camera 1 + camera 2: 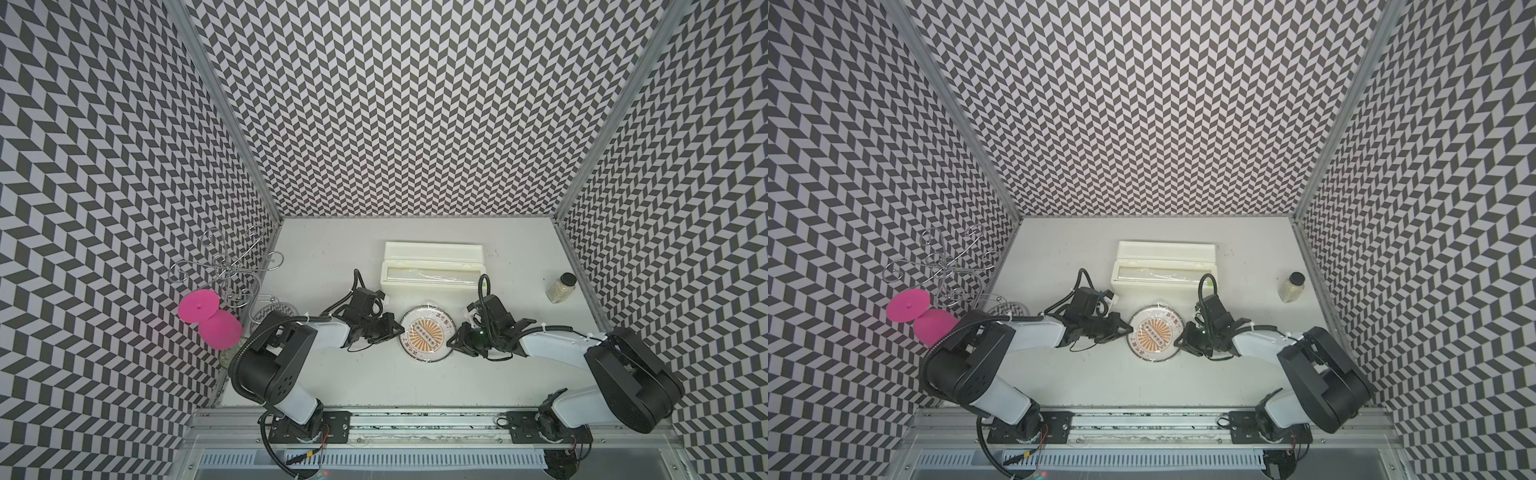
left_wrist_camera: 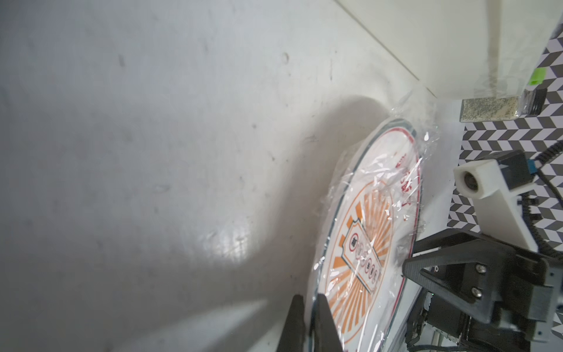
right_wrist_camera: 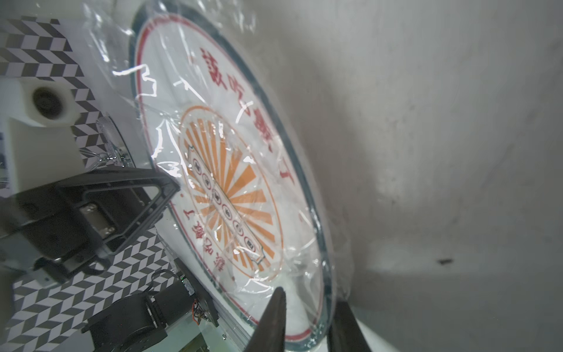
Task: Wrap the plate with plastic wrap
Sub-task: Place the plate at the center of the board, then cover the plate with plastic wrap.
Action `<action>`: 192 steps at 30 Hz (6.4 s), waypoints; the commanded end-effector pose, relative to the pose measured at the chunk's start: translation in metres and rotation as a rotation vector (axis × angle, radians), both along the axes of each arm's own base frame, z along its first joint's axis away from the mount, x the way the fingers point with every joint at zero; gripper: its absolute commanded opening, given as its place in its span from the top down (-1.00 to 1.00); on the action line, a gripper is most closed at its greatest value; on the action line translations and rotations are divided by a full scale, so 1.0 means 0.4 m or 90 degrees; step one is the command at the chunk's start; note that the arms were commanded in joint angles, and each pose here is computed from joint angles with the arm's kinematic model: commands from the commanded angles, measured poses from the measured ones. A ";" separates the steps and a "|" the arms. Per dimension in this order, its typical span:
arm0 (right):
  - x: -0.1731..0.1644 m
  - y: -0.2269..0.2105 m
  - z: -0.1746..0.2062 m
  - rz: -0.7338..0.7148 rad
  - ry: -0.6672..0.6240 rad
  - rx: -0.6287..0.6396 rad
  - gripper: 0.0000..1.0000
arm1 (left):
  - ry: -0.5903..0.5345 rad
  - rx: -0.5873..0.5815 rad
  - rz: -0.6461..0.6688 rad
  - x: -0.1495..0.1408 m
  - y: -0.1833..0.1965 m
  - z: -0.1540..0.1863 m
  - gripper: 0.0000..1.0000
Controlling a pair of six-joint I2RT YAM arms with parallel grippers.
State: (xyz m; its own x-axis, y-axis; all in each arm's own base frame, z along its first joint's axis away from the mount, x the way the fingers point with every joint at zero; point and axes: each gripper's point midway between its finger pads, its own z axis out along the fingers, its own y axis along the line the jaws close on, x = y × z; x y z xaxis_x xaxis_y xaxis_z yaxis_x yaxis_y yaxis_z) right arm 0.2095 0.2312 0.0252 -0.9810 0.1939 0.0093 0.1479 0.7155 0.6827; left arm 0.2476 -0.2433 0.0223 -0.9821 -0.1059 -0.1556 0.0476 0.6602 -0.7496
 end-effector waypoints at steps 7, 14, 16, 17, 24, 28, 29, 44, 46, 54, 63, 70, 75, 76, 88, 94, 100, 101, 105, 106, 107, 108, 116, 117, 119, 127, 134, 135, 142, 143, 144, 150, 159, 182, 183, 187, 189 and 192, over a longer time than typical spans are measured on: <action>0.051 -0.002 0.006 0.040 -0.086 0.034 0.49 | 0.095 -0.061 -0.120 -0.168 -0.049 -0.031 1.00; 0.070 -0.001 0.005 0.065 -0.092 0.023 0.48 | 0.114 -0.082 -0.156 -0.209 -0.078 -0.021 1.00; 0.076 -0.023 -0.019 0.072 -0.077 -0.034 0.49 | 0.122 -0.080 -0.158 -0.217 -0.077 -0.023 1.00; 0.076 -0.034 -0.029 0.078 -0.070 -0.060 0.49 | 0.125 -0.080 -0.158 -0.219 -0.077 -0.023 1.00; 0.077 -0.058 -0.073 0.156 -0.039 -0.144 0.65 | 0.135 -0.099 -0.185 -0.244 -0.090 0.005 0.84; 0.070 -0.062 -0.094 0.198 -0.029 -0.159 0.78 | 0.120 -0.087 -0.180 -0.236 -0.076 0.019 0.58; 0.069 -0.064 -0.096 0.207 -0.029 -0.159 0.79 | 0.116 -0.083 -0.171 -0.226 -0.065 0.021 0.48; 0.087 -0.053 -0.086 0.292 -0.094 -0.197 0.81 | -0.136 0.111 -0.039 0.126 0.084 0.113 -0.16; 0.092 -0.048 -0.084 0.300 -0.103 -0.202 0.81 | -0.132 0.123 -0.041 0.149 0.078 0.098 -0.15; 0.096 -0.067 -0.113 0.303 -0.097 -0.239 0.83 | -0.123 0.115 -0.074 0.163 0.056 0.063 0.01; 0.094 -0.072 -0.130 0.303 -0.090 -0.246 0.87 | -0.070 0.055 -0.064 0.139 0.031 0.036 0.36; 0.098 -0.074 -0.133 0.298 -0.104 -0.248 0.91 | -0.050 0.054 -0.037 0.152 0.044 0.011 0.79; 0.097 -0.079 -0.140 0.295 -0.104 -0.251 0.94 | -0.047 0.097 -0.003 0.167 0.094 -0.011 1.00; 0.097 -0.080 -0.143 0.296 -0.103 -0.254 0.94 | -0.048 0.117 0.002 0.169 0.107 -0.019 1.00; 0.110 -0.023 -0.091 0.259 -0.134 -0.134 1.00 | -0.011 0.218 -0.076 0.087 0.082 -0.102 1.00; 0.115 -0.004 -0.040 0.226 -0.168 -0.042 1.00 | -0.001 0.257 -0.113 0.058 0.103 -0.101 1.00; 0.106 0.007 -0.007 0.227 -0.200 0.002 1.00 | -0.001 0.263 -0.093 0.066 0.144 -0.075 0.89; 0.104 0.009 -0.004 0.229 -0.202 0.006 1.00 | -0.005 0.259 -0.084 0.073 0.151 -0.066 0.84; 0.102 0.014 0.009 0.232 -0.210 0.018 1.00 | -0.036 0.259 -0.016 0.131 0.207 -0.003 0.41; 0.100 0.015 0.012 0.232 -0.211 0.020 1.00 | -0.057 0.256 0.008 0.154 0.224 0.027 0.30; 0.101 0.015 0.013 0.232 -0.211 0.021 1.00 | -0.079 0.252 0.029 0.174 0.236 0.058 0.22; 0.102 0.016 0.015 0.232 -0.212 0.022 1.00 | -0.107 0.240 0.053 0.195 0.245 0.098 0.14; 0.095 0.027 0.031 0.242 -0.209 0.044 1.00 | -0.358 0.152 -0.074 0.163 0.069 0.314 -0.22; 0.092 0.028 0.030 0.243 -0.206 0.045 1.00 | -0.354 0.165 -0.102 0.150 0.056 0.293 -0.22; 0.092 0.027 0.029 0.242 -0.205 0.045 1.00 | -0.318 0.198 -0.126 0.140 0.057 0.238 -0.22; 0.086 0.027 0.015 0.241 -0.191 0.045 1.00 | -0.276 0.200 -0.185 0.115 0.008 0.140 -0.25; 0.083 0.027 0.011 0.237 -0.183 0.050 1.00 | -0.239 0.197 -0.202 0.088 0.009 0.072 -0.26; 0.082 0.028 0.011 0.236 -0.181 0.053 1.00 | -0.228 0.192 -0.205 0.080 0.008 0.062 -0.26; 0.059 0.050 0.038 0.216 -0.169 0.131 1.00 | -0.158 0.141 -0.223 0.033 -0.008 0.016 -0.26; 0.057 0.052 0.044 0.212 -0.169 0.141 1.00 | -0.145 0.126 -0.223 0.026 -0.012 0.014 -0.25; 0.055 0.053 0.047 0.208 -0.168 0.150 1.00 | -0.136 0.112 -0.221 0.022 -0.014 0.015 -0.25; 0.044 0.056 0.082 0.176 -0.163 0.219 1.00 | -0.084 0.013 -0.187 0.007 -0.012 0.055 -0.18; 0.055 0.042 0.143 0.155 -0.181 0.268 1.00 | -0.088 -0.015 -0.206 -0.004 -0.031 0.103 -0.10; 0.103 0.012 0.205 0.065 -0.215 0.286 1.00 | -0.175 -0.283 -0.178 0.003 -0.069 0.363 0.92; 0.104 0.011 0.203 0.063 -0.214 0.285 1.00 | -0.165 -0.277 -0.174 0.004 -0.065 0.352 0.81; 0.103 0.004 0.193 0.055 -0.209 0.280 1.00 | -0.135 -0.268 -0.155 0.006 -0.046 0.321 0.33; 0.101 0.002 0.189 0.051 -0.205 0.280 1.00 | -0.127 -0.270 -0.148 0.006 -0.039 0.320 0.12; 0.100 -0.005 0.179 0.038 -0.196 0.274 1.00 | -0.104 -0.267 -0.141 0.002 -0.030 0.305 -0.07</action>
